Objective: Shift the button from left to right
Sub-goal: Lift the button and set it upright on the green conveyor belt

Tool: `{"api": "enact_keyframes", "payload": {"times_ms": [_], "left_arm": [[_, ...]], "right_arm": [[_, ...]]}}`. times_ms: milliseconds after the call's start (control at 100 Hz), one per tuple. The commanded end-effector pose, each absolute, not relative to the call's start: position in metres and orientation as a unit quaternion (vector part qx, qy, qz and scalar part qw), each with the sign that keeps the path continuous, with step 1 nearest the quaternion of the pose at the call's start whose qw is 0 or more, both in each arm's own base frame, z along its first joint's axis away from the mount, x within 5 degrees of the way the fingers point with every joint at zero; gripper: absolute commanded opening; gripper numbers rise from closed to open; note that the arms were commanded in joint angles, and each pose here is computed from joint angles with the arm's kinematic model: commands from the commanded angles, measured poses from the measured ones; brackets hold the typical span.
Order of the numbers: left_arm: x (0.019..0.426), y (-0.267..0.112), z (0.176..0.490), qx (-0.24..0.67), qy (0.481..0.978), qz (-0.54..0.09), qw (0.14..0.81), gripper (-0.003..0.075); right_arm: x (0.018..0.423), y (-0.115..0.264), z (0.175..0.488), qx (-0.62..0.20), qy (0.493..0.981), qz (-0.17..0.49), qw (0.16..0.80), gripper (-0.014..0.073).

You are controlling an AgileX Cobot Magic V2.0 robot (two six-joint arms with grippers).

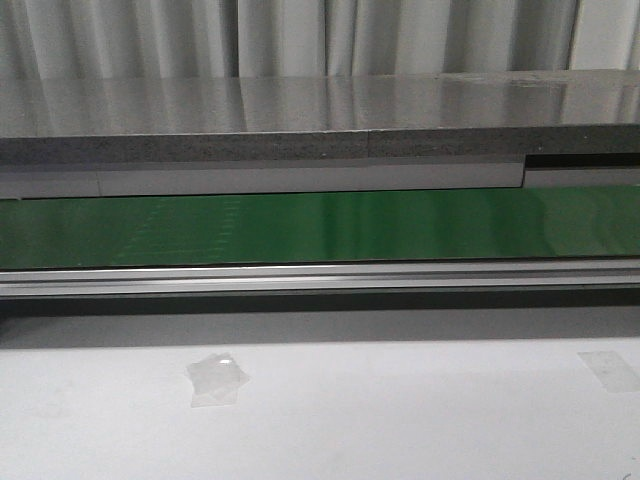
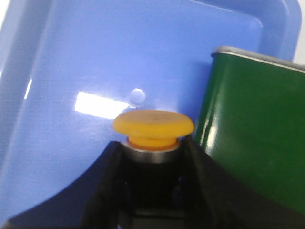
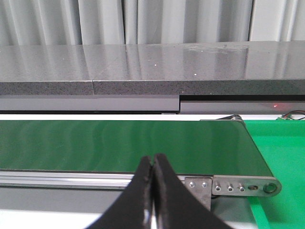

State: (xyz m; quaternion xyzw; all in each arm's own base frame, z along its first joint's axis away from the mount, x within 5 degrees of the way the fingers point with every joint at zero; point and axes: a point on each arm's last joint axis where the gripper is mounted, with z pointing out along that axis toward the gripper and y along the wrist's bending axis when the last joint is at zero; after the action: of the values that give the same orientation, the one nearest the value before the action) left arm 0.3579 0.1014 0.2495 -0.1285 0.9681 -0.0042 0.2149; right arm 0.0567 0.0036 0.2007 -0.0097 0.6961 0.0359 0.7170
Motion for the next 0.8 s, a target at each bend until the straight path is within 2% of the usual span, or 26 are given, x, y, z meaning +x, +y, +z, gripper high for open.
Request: {"api": "enact_keyframes", "payload": {"times_ms": [0,390,700,790], "left_arm": [[0.358,0.089,0.278,-0.111,0.959,-0.012,0.261,-0.002],[0.367,0.052,0.273,-0.044,0.967,-0.005,0.25,-0.002],[0.366,0.05,0.27,-0.04,0.968,-0.005,0.247,-0.0019],[0.366,0.05,0.27,-0.041,0.968,-0.005,0.248,0.0003]], "right_arm": [[0.054,0.004,0.214,-0.013,0.655,0.036,0.755,-0.0068],[0.054,0.004,0.214,-0.013,0.655,0.036,0.755,-0.0068],[0.054,0.004,0.214,-0.013,0.655,0.036,0.755,-0.0068],[0.054,0.004,0.214,-0.013,0.655,0.036,0.755,-0.0068]]}}
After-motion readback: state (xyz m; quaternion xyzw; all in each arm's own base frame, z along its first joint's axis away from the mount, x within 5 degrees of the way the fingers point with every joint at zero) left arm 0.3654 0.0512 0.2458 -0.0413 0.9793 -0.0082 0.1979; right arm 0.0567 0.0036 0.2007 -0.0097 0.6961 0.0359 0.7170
